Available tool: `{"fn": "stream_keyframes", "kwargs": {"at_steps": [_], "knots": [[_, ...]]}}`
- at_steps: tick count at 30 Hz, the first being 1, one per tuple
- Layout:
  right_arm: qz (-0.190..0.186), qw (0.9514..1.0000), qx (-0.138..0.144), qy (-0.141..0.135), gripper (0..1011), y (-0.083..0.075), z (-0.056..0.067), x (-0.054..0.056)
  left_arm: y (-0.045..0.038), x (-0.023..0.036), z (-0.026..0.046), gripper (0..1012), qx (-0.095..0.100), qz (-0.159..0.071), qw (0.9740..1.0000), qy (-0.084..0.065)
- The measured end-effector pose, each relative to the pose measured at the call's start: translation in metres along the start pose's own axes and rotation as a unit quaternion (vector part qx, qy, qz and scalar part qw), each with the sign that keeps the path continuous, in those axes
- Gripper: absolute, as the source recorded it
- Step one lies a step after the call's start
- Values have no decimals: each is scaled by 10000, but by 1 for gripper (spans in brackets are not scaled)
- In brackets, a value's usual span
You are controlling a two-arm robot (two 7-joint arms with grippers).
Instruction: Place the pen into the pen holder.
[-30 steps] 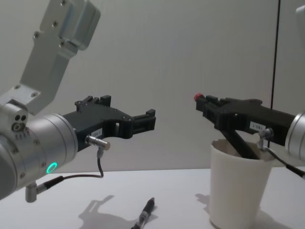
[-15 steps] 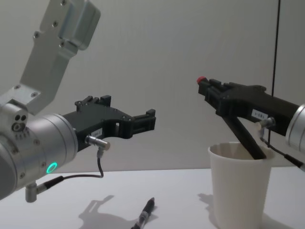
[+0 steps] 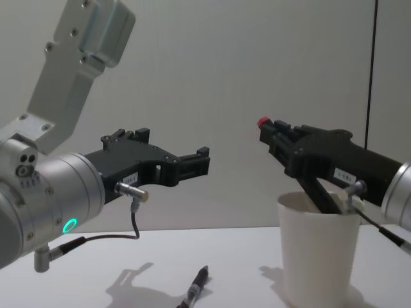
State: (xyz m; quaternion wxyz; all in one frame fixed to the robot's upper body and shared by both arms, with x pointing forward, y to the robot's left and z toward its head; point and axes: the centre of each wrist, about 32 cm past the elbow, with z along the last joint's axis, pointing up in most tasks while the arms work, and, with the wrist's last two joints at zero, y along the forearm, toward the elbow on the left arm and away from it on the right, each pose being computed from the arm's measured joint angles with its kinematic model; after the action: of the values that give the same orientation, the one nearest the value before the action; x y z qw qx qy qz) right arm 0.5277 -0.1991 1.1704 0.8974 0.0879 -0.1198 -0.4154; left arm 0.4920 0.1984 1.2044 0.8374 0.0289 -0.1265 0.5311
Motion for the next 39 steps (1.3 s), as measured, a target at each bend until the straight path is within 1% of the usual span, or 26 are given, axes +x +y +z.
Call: {"fn": "stream_keyframes", "kwargs": {"at_steps": [5,9,19,20,22,24,27,28,29,31,32,33,35,36,38,39], "knots": [[58,9998,76,-153,175,-28,-55,-50,0,0,0,1001,0,0,10000,0],[66,9996,126,-225,175,-42,-78,-78,0,0,0,1001,0,0,10000,0],[83,9992,197,-332,178,-65,-116,-122,0,0,0,1001,0,0,10000,0],[83,9992,203,-340,215,-67,-120,-126,0,0,0,1001,0,0,10000,0],[85,9991,211,-351,248,-69,-122,-130,0,0,0,1001,0,0,10000,0],[87,9991,219,-362,320,-71,-125,-134,0,0,0,1001,0,0,10000,0],[89,9990,229,-373,379,-73,-129,-139,0,0,0,1001,0,0,10000,0],[89,9990,232,-376,436,-74,-131,-141,0,0,0,1001,0,0,10000,0],[90,9990,233,-377,447,-75,-132,-142,0,0,0,1001,0,0,10000,0],[91,9989,239,-385,515,-76,-134,-145,0,0,0,1001,0,0,10000,0],[91,9989,240,-387,533,-76,-135,-146,0,0,0,1001,0,0,10000,0],[92,9989,243,-391,589,-78,-136,-147,0,0,0,1001,0,0,10000,0],[93,9989,246,-394,636,-78,-137,-148,0,0,0,1001,0,0,10000,0],[93,9989,247,-395,695,-78,-138,-149,0,0,0,1001,0,0,10000,0],[94,9989,249,-398,731,-79,-139,-150,0,0,0,1001,0,0,10000,0],[94,9989,248,-398,785,-79,-139,-150,0,0,0,1001,0,0,10000,0]]}}
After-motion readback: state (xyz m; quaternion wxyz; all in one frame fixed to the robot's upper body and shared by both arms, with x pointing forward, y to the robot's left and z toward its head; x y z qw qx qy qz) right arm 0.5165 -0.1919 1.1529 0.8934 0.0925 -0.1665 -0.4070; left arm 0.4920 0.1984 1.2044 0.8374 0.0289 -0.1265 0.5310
